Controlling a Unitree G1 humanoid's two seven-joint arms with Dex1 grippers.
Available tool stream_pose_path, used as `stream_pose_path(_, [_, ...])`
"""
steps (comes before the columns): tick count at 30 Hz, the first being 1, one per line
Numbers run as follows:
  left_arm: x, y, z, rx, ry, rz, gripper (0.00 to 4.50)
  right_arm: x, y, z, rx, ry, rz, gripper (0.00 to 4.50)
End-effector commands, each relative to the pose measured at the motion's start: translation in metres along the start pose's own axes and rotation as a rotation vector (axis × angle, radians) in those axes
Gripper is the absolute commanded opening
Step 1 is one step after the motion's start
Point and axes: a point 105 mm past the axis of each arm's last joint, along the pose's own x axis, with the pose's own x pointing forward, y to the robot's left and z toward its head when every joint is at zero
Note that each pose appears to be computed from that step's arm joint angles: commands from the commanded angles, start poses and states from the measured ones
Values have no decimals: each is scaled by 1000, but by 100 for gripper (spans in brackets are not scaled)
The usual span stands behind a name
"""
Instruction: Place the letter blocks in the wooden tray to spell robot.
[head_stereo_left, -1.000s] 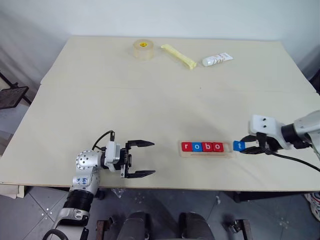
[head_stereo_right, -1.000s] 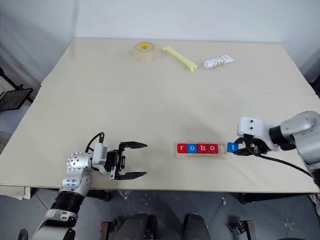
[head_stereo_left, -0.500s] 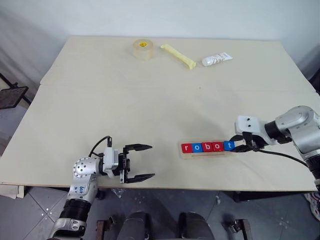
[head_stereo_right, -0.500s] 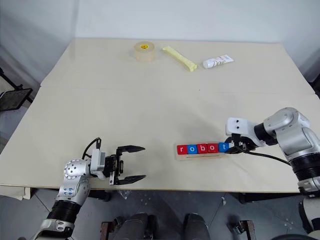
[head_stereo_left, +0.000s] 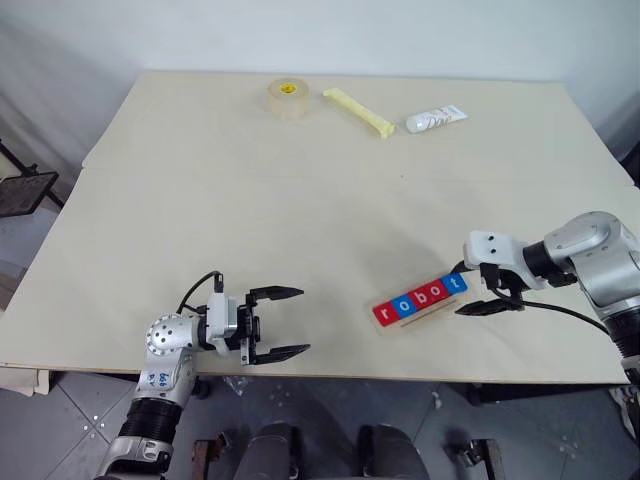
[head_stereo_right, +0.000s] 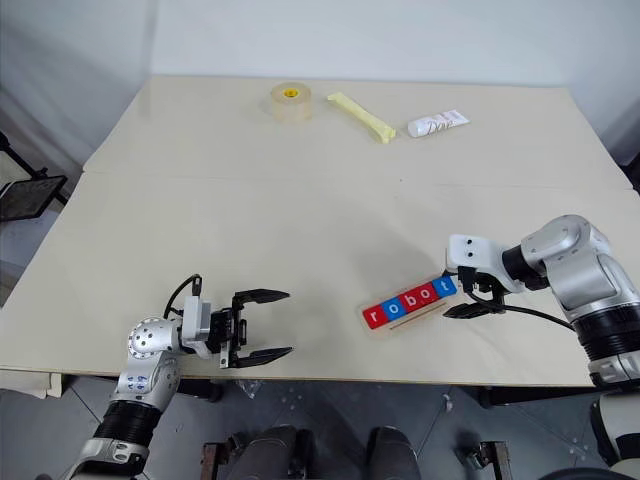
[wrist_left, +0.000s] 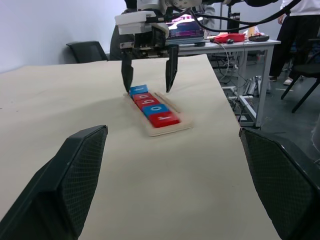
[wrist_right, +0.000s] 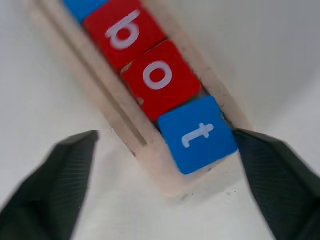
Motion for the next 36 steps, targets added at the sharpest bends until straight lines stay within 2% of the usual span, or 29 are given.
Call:
stream_pose_path(1, [0, 2, 2, 17, 5, -18, 450, -21, -3, 5, -9, -33, -64, 447])
stream_pose_path(11, [3, 10, 3, 30, 3, -39, 450, -27, -9, -11, 38, -12, -161, 447])
stream_pose_path(17, [2, 8, 3, 27, 2, -39, 450, -30, -14, -11, 43, -27, -182, 447])
stream_pose_path(21, [0, 7, 3, 26, 7, -37, 450, -30, -18, -10, 41, -33, -186, 360])
stream_pose_path(27, [-2, 8, 4, 28, 12, -32, 450, -30, -19, -4, 45, -54, -177, 152])
stream_pose_path(31, [-1, 8, 4, 29, 12, -33, 450, -26, -24, -13, 45, -16, -192, 7])
stream_pose_path(36, [-1, 7, 4, 29, 12, -33, 450, -16, -23, -11, 48, -39, -174, 3])
